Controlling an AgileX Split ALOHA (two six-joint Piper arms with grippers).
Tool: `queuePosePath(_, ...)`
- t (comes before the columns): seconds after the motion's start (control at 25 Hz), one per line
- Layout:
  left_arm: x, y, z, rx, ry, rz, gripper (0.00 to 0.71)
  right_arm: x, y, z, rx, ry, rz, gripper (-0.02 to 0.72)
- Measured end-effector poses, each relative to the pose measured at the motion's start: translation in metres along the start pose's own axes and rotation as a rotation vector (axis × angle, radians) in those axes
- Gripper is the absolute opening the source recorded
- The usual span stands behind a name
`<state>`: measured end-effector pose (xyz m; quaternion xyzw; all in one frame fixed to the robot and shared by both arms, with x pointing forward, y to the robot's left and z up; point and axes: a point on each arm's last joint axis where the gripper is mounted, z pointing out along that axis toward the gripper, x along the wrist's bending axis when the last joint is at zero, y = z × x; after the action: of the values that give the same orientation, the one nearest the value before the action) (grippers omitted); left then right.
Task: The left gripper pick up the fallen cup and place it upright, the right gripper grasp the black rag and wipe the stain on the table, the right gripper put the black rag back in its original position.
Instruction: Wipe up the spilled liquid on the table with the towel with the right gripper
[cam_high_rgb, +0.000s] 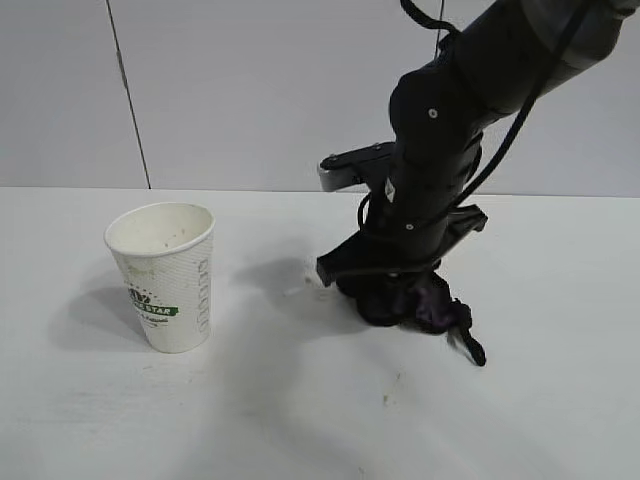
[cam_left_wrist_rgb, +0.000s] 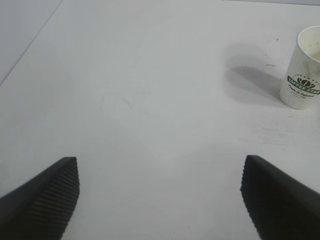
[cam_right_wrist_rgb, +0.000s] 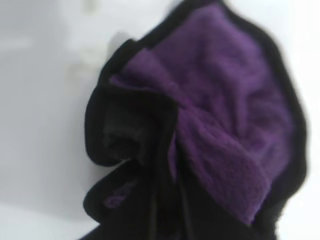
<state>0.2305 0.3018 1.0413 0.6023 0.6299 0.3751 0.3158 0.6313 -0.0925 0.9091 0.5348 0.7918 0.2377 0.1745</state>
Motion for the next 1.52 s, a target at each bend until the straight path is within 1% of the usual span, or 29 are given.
queuePosePath(0.4,0.0,0.0,0.0,0.0,0.0,0.0,0.631,0.03,0.004,0.032,-0.014,0.062,0.03,0.022)
queuePosePath(0.48,0.0,0.0,0.0,0.0,0.0,0.0,0.631,0.03,0.006,0.034,-0.016,0.062,0.033,0.022)
queuePosePath(0.56,0.0,0.0,0.0,0.0,0.0,0.0,0.631,0.029,0.006,0.033,0.006,0.049,0.007,0.022)
queuePosePath(0.64,0.0,0.0,0.0,0.0,0.0,0.0,0.631,0.025,0.004,0.033,0.036,0.017,-0.066,0.022)
queuePosePath(0.76,0.0,0.0,0.0,0.0,0.0,0.0,0.631,0.012,0.003,0.031,0.087,-0.045,-0.136,0.022)
queuePosePath(0.92,0.0,0.0,0.0,0.0,0.0,0.0,0.631,-0.025,0.001,0.024,0.179,-0.162,-0.171,0.022)
queuePosePath(1.0,0.0,0.0,0.0,0.0,0.0,0.0,0.631,-0.044,-0.002,0.021,0.235,-0.218,-0.169,0.022)
queuePosePath(1.04,0.0,0.0,0.0,0.0,0.0,0.0,0.631,-0.051,-0.004,0.02,0.261,-0.237,-0.164,0.022)
queuePosePath(1.12,0.0,0.0,0.0,0.0,0.0,0.0,0.631,-0.06,-0.007,0.018,0.306,-0.257,-0.144,0.022)
queuePosePath(1.2,0.0,0.0,0.0,0.0,0.0,0.0,0.631,-0.06,-0.01,0.016,0.347,-0.249,-0.143,0.022)
queuePosePath(1.4,0.0,0.0,0.0,0.0,0.0,0.0,0.631,-0.056,-0.015,0.004,0.451,-0.192,-0.164,0.022)
queuePosePath(1.52,0.0,0.0,0.0,0.0,0.0,0.0,0.631,-0.055,-0.016,-0.006,0.501,-0.182,-0.171,0.022)
